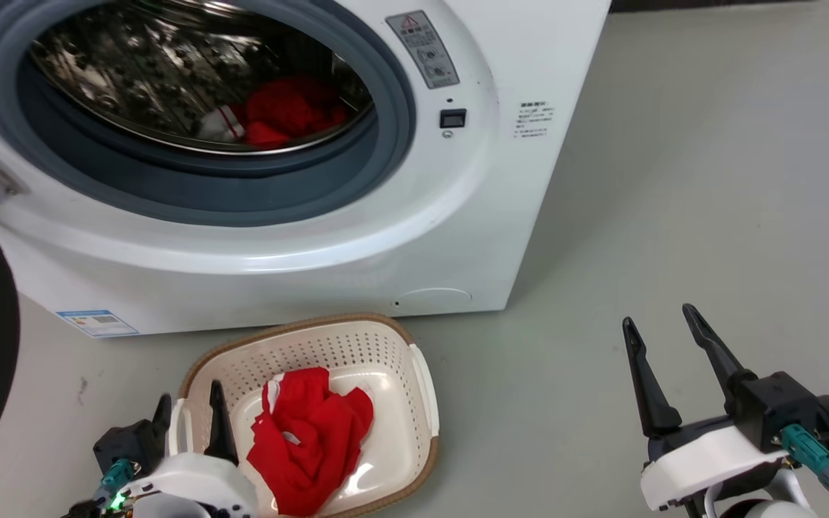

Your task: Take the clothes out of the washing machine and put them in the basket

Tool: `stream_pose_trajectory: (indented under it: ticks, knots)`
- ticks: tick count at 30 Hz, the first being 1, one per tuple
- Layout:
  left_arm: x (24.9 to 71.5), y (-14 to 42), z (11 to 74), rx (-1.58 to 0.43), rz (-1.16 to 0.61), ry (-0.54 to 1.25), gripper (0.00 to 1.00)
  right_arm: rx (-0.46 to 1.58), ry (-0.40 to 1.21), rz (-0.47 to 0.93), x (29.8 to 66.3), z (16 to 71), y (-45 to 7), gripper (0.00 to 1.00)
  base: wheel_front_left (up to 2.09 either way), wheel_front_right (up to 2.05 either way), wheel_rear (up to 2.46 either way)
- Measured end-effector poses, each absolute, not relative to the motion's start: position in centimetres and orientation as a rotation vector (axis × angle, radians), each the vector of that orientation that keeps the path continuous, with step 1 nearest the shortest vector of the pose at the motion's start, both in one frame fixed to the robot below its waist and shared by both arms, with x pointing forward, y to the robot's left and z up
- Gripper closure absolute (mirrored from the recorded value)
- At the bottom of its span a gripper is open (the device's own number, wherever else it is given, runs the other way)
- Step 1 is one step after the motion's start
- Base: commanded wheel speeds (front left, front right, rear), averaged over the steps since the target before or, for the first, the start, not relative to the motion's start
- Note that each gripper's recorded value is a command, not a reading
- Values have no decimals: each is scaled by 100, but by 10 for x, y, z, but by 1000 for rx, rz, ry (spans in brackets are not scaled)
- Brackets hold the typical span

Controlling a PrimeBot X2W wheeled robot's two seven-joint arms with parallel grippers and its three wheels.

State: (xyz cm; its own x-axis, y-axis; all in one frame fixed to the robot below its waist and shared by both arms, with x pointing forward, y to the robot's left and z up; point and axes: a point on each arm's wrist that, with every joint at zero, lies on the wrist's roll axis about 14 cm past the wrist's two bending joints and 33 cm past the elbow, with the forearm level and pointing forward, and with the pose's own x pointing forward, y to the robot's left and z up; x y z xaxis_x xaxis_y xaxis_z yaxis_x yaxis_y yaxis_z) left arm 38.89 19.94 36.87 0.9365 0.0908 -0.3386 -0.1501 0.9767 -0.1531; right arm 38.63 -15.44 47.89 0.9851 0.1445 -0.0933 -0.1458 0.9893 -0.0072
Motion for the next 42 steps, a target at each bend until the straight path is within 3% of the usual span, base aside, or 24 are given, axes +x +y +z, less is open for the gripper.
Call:
stream_pose_trajectory:
  ticks: [9,17,32,35,42]
  knots:
    - [406,179,461,-118,37,47,0,-16,59,156,378,494,-151,0,0,0,0]
    - [432,169,496,-86,-9,-58,0,-9,50,154,380,498,-151,0,0,0,0]
    - [540,174,462,-30,-81,121,0,23,114,130,392,469,-158,0,0,0,0]
    - [582,178,442,-20,-83,222,0,38,142,114,400,452,-163,0,0,0,0]
    - [631,176,404,-5,-85,373,0,58,195,81,406,424,-173,0,0,0,0]
